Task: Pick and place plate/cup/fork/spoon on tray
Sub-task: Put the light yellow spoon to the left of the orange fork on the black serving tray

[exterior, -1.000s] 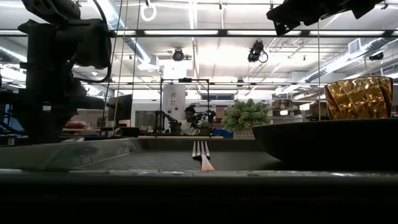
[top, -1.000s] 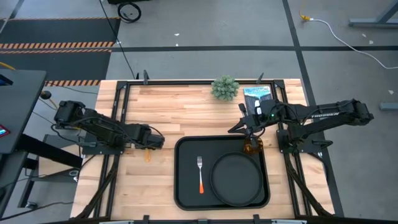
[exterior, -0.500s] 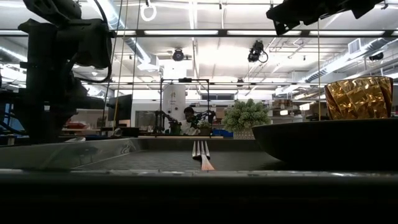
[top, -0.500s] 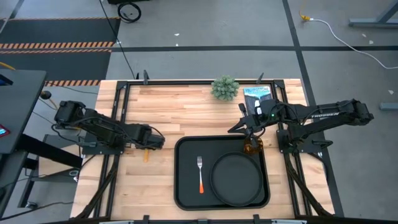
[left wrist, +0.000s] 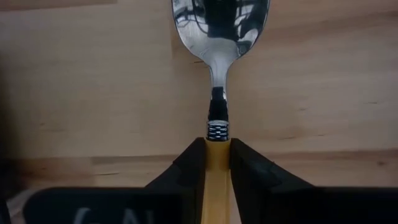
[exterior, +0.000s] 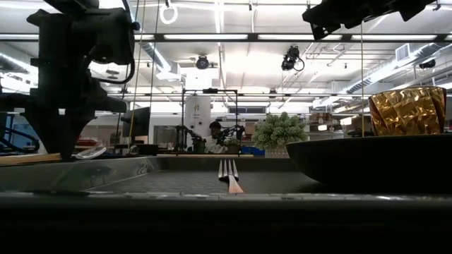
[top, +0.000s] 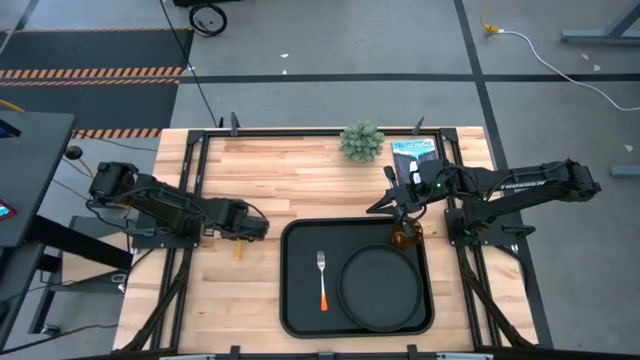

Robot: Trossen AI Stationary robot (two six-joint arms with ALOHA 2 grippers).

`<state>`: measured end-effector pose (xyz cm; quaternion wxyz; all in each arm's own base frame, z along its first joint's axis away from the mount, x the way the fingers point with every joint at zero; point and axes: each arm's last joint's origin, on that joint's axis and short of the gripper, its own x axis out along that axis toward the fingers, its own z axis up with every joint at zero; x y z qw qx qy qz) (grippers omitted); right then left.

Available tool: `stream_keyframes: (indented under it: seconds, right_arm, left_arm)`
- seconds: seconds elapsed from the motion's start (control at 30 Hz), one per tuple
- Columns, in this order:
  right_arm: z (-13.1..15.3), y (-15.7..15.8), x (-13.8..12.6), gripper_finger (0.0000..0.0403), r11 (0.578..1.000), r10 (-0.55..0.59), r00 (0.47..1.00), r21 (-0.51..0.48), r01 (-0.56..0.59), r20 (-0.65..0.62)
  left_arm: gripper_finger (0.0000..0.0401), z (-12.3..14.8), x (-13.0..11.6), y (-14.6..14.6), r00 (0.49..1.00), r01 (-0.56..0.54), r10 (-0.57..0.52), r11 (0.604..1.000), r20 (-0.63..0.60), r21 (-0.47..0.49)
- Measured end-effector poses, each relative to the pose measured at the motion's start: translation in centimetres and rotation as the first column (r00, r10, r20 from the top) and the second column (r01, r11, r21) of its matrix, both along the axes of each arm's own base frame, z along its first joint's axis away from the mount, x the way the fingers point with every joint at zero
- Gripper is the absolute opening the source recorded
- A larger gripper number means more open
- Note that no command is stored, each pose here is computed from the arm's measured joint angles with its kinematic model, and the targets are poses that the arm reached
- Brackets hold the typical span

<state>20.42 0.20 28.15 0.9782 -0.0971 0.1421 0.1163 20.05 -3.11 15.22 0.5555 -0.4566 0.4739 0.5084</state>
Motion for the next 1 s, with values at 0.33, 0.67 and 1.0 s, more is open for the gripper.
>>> stream_keyframes:
  seconds: [0.33,0.67,1.0]
  right_arm:
    - [0.0,0.0,0.0,0.0012,1.000,0.000,1.000,-0.001,0.000,0.000]
    - [0.0,0.0,0.0,0.0012,1.000,0.001,1.000,-0.002,-0.001,0.000]
    - [0.0,0.0,0.0,0.0012,1.000,0.001,1.000,-0.002,-0.001,-0.001]
  left_arm:
    - [0.0068,0.3,0.2,0.0,1.000,0.009,-0.009,1.000,0.013,0.007]
    - [0.0070,0.4,1.0,-0.1,0.996,0.009,-0.008,1.000,0.093,-0.001]
    - [0.0070,0.7,2.5,-1.3,0.961,0.015,-0.008,1.000,0.277,-0.024]
